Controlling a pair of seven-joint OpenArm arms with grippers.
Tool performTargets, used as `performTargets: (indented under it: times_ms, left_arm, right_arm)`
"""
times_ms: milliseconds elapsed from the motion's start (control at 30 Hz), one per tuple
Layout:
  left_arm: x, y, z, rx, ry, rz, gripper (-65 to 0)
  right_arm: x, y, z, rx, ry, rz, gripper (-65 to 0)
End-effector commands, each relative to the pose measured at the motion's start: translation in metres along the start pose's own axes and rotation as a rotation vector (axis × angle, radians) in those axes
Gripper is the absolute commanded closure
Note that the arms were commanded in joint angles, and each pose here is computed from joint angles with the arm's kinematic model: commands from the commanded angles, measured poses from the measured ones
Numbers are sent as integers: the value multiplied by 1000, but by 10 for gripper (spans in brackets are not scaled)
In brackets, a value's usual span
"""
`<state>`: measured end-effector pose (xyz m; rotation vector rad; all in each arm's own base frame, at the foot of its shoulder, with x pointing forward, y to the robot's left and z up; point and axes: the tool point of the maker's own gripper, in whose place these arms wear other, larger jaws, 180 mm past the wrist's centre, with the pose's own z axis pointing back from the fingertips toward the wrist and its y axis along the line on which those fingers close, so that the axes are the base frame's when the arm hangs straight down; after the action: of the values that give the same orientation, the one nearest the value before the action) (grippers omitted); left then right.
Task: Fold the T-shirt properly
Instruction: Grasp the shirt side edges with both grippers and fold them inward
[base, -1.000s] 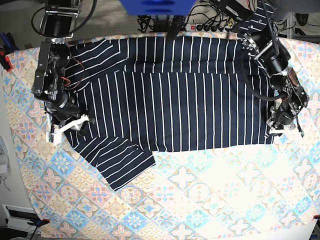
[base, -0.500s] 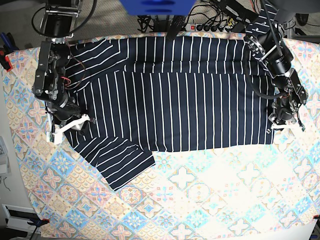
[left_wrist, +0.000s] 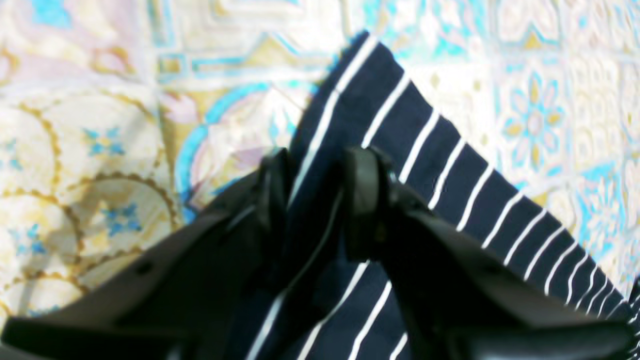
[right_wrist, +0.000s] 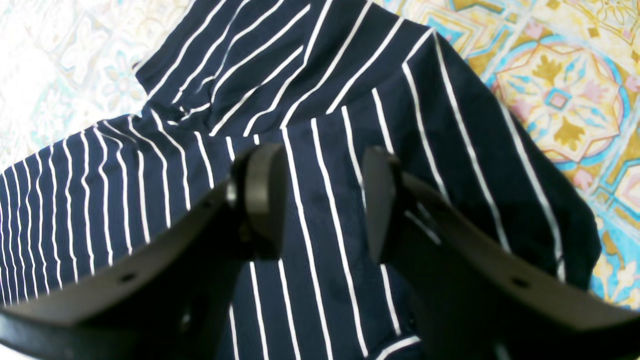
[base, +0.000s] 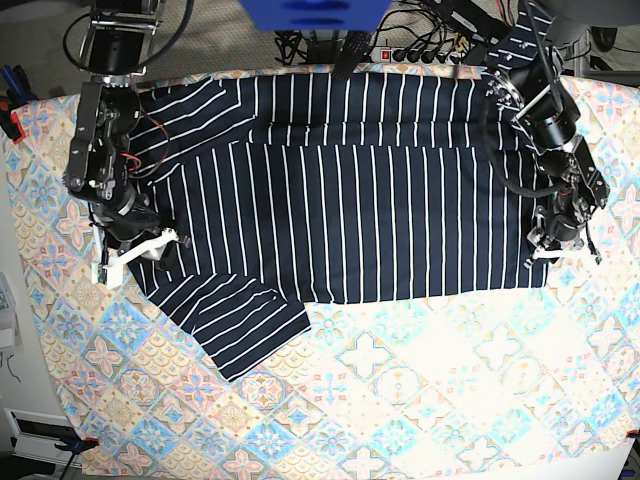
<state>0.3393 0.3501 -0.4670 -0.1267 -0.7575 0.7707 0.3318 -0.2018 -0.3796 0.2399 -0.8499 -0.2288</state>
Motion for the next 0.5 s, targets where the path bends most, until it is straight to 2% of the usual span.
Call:
performTargets:
  times_ms: [0, 167, 233, 333, 467]
  left_arm:
    - [-4, -3, 0, -1, 27, -7, -187]
    - [-8, 1, 1, 2, 33, -11, -175]
    - [-8, 0, 1, -5, 36, -16, -120]
    - [-8, -7, 2, -46, 36, -45, 0]
    - [-8, -6, 2, -49, 36, -51, 0]
  right_arm:
    - [18, 2, 3, 9, -52, 15, -244]
    - [18, 2, 3, 10, -52, 13, -244]
    - [18, 2, 3, 10, -52, 13, -244]
    - [19, 2, 2, 11, -55, 14, -244]
    - [21, 3, 2, 10, -59, 16, -244]
